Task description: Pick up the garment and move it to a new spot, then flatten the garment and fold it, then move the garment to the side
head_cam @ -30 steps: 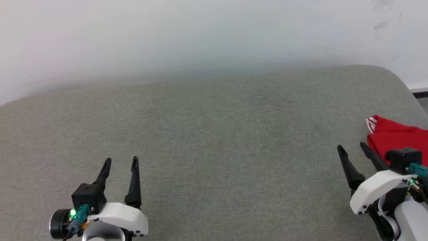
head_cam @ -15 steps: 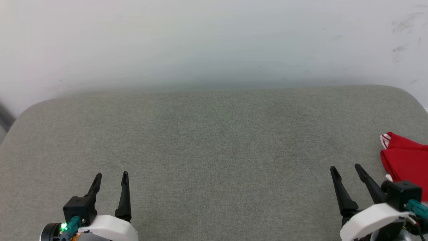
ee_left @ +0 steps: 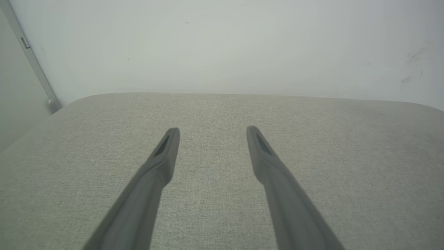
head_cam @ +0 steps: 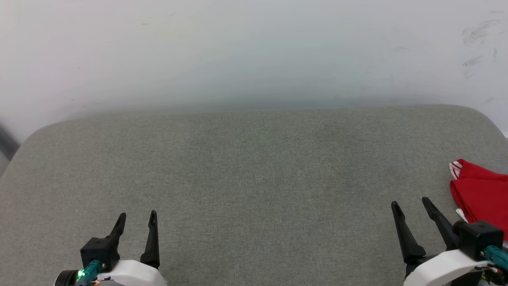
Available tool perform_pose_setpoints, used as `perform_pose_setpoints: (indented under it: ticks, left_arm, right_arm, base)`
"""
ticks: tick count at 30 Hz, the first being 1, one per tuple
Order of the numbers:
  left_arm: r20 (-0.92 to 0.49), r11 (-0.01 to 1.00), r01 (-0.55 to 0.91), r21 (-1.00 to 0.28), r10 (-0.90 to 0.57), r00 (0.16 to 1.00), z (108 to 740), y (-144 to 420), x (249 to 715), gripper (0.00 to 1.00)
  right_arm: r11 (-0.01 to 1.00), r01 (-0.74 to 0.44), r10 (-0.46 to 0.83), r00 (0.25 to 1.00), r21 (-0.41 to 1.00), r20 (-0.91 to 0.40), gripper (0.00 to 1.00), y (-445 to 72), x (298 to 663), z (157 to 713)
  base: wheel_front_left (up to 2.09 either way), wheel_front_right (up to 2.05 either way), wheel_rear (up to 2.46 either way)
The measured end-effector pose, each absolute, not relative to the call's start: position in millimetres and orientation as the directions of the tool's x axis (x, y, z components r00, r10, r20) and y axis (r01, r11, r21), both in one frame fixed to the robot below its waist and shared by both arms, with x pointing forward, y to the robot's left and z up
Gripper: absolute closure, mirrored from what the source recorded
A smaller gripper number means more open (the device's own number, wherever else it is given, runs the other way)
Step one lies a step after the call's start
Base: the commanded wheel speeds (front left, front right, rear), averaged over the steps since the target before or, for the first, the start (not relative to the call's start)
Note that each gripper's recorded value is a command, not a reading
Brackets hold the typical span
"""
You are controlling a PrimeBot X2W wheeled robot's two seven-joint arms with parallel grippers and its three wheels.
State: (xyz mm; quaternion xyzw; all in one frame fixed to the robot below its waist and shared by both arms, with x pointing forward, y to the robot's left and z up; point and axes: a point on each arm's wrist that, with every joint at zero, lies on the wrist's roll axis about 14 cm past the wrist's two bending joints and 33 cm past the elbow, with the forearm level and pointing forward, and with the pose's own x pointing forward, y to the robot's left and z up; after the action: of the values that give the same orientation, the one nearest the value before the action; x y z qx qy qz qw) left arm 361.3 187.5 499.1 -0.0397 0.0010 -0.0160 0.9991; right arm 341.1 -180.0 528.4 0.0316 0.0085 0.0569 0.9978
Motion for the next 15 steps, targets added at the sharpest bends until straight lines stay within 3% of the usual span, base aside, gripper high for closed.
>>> perform_pose_setpoints:
  ticks: [10,11,15]
  left_arm:
    - [-0.017,0.996,0.025,-0.086,-0.026,1.0,493.5,187.9,360.0,0.0]
    - [-0.018,0.996,0.024,-0.089,-0.025,1.0,493.3,188.0,359.8,1.0]
    - [-0.062,0.995,0.018,-0.098,-0.024,0.998,479.5,185.8,354.3,1.0]
  right_arm:
    - [0.991,-0.118,0.119,0.993,0.063,-0.012,0.0,-178.5,340.4,529.4]
    - [0.991,-0.119,0.12,0.993,0.064,-0.013,1.0,-178.3,339.9,529.1]
    - [0.991,-0.115,0.119,0.991,0.073,-0.056,1.0,-178.3,336.8,515.6]
  base:
    - [0.0,0.0,0.0]
    - [0.0,0.0,0.0]
    - [0.0,0.0,0.0]
